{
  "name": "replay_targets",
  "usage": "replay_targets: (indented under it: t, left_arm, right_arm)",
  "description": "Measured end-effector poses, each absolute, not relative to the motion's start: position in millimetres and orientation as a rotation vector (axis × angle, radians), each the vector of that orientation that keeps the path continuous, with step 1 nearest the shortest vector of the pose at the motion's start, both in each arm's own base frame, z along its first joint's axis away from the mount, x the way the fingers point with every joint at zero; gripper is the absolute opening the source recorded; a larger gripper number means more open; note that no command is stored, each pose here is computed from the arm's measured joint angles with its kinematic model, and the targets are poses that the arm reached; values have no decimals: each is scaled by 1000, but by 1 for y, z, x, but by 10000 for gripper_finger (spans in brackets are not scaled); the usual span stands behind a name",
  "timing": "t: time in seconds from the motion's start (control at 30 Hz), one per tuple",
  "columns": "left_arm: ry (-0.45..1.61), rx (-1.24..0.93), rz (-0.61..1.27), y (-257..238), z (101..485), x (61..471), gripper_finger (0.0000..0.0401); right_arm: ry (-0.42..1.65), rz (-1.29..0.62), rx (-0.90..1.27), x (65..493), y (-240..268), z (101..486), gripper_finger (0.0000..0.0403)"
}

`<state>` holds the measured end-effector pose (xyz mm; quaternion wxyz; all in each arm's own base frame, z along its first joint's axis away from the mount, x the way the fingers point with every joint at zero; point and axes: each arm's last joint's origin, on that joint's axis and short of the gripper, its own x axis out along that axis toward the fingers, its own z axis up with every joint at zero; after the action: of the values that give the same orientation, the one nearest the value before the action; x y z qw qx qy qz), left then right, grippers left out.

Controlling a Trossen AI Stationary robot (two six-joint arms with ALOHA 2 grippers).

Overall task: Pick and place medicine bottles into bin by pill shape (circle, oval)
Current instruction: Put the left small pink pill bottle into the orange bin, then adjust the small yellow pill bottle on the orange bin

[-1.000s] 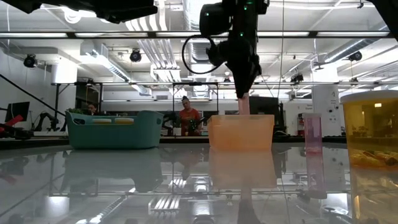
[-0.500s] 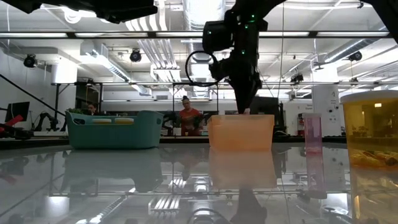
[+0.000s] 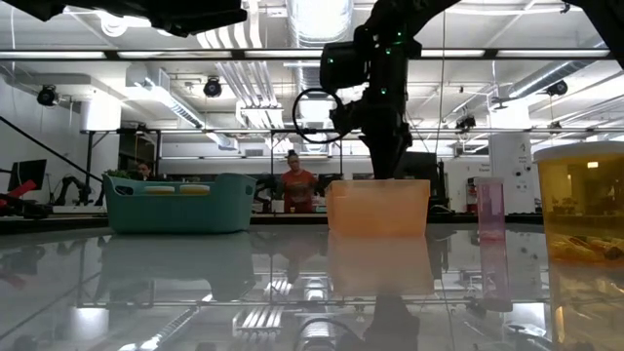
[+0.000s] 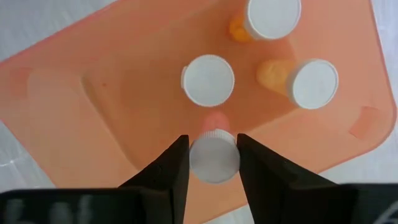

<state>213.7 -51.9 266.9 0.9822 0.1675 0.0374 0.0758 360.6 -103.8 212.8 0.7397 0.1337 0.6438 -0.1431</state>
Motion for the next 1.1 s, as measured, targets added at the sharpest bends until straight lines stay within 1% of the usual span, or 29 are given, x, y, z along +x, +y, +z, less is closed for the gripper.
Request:
replay_targets:
  t: [0.2,0.53,0.73,0.9,1.0,1.1]
  left_arm:
    - [75,337,152,-52,267,214,274]
    - [75,337,152,-52,267,214,274]
    - [75,337,152,-52,267,214,274]
    - [75,337,152,-52,267,214,274]
    - [76,337,152,-52,267,214,274]
    - [76,337,152,-52,267,214,274]
  right_arm:
    - [1396,-326,305,362,-104,212,138]
    - [1399,-356,294,361,-106,214,141]
    - [1386,-350,285,362,-107,221,139]
    - [1379,-347,229,365,-108,233,138]
    - [1374,-368,159,365,-113,238,123]
    - [1378,-384,150,361,-124,238,85]
